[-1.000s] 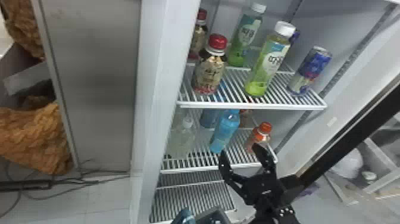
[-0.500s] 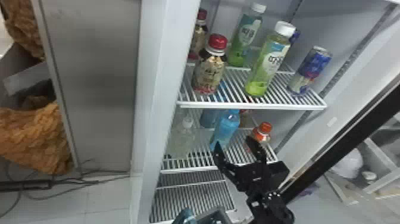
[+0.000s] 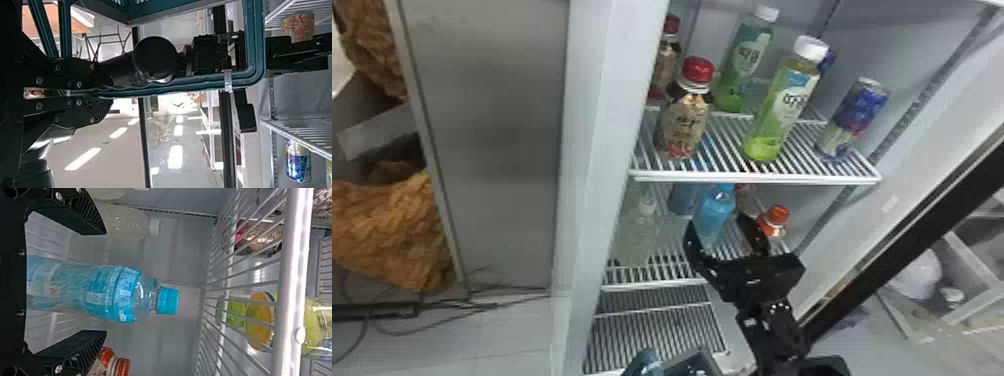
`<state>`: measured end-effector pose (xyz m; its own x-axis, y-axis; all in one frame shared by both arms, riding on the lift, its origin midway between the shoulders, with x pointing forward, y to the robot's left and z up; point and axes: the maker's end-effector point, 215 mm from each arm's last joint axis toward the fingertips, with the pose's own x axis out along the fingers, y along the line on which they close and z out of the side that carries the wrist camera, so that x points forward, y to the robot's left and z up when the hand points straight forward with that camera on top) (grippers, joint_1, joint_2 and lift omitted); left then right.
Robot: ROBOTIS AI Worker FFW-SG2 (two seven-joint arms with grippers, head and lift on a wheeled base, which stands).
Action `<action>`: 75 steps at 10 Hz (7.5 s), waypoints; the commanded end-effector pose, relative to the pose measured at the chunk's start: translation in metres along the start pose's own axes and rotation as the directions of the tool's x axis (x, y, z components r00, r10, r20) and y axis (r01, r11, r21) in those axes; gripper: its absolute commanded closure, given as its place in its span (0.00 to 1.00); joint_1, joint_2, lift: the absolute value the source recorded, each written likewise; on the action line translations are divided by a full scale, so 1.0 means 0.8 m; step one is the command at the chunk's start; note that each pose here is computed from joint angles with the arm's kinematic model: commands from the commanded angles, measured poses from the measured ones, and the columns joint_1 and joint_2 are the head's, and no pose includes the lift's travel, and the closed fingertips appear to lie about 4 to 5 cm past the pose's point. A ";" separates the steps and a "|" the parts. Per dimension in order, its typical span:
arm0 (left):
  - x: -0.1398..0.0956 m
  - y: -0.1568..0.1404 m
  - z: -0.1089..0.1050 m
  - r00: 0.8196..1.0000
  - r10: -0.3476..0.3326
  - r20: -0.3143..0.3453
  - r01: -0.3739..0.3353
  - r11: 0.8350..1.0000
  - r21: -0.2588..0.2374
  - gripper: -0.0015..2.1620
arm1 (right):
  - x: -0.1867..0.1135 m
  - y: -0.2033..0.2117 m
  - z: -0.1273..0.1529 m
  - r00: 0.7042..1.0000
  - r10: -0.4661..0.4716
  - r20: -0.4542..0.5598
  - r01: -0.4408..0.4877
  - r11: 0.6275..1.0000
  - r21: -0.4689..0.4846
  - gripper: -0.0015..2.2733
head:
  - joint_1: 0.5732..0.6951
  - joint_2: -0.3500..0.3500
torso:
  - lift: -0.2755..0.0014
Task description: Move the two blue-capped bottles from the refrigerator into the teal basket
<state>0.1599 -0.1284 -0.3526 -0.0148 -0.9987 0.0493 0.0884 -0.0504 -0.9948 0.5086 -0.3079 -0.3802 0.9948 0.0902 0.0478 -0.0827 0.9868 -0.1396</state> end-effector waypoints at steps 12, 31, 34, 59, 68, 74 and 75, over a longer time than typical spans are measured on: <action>-0.001 0.000 0.005 1.000 -0.004 0.012 0.004 1.000 0.000 0.50 | 0.017 -0.012 0.020 0.999 -0.031 0.043 0.027 0.996 0.084 0.27 | 1.00 0.00 | 0.45; -0.006 0.003 0.009 0.999 -0.003 0.040 0.003 1.000 -0.015 0.50 | -0.197 0.081 0.123 0.963 0.208 -0.171 -0.185 0.973 0.141 0.27 | 1.00 0.00 | 0.45; -0.006 0.003 0.009 0.999 -0.003 0.040 0.003 1.000 -0.015 0.50 | -0.213 0.101 0.101 0.923 0.285 -0.259 -0.244 0.953 0.180 0.27 | 1.00 0.00 | 0.45; -0.004 0.002 0.011 0.999 -0.006 0.042 0.007 1.000 -0.012 0.50 | -0.089 0.043 0.007 0.984 0.150 -0.093 -0.139 0.984 0.113 0.05 | 1.00 0.00 | 0.45; 0.000 0.000 0.008 1.000 -0.011 0.027 0.011 1.000 -0.008 0.50 | 0.048 0.006 -0.016 0.998 0.054 -0.023 -0.053 0.997 0.048 0.05 | 1.00 0.00 | 0.45; 0.001 0.001 0.009 1.000 -0.012 0.023 0.012 1.000 -0.010 0.50 | 0.119 -0.007 -0.012 1.000 -0.015 -0.017 0.015 1.000 0.025 0.04 | 1.00 0.00 | 0.45; 0.002 0.000 0.008 1.000 -0.012 0.022 0.013 1.000 -0.011 0.50 | 0.127 -0.009 -0.012 0.999 -0.027 -0.018 0.028 0.999 0.025 0.04 | 1.00 0.00 | 0.45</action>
<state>0.1665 -0.1295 -0.3522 0.0067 -0.9980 0.0633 0.0782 -0.0626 -0.9950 0.6072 -0.3089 -0.3840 0.9978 0.0568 0.0346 -0.0526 0.9922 -0.1133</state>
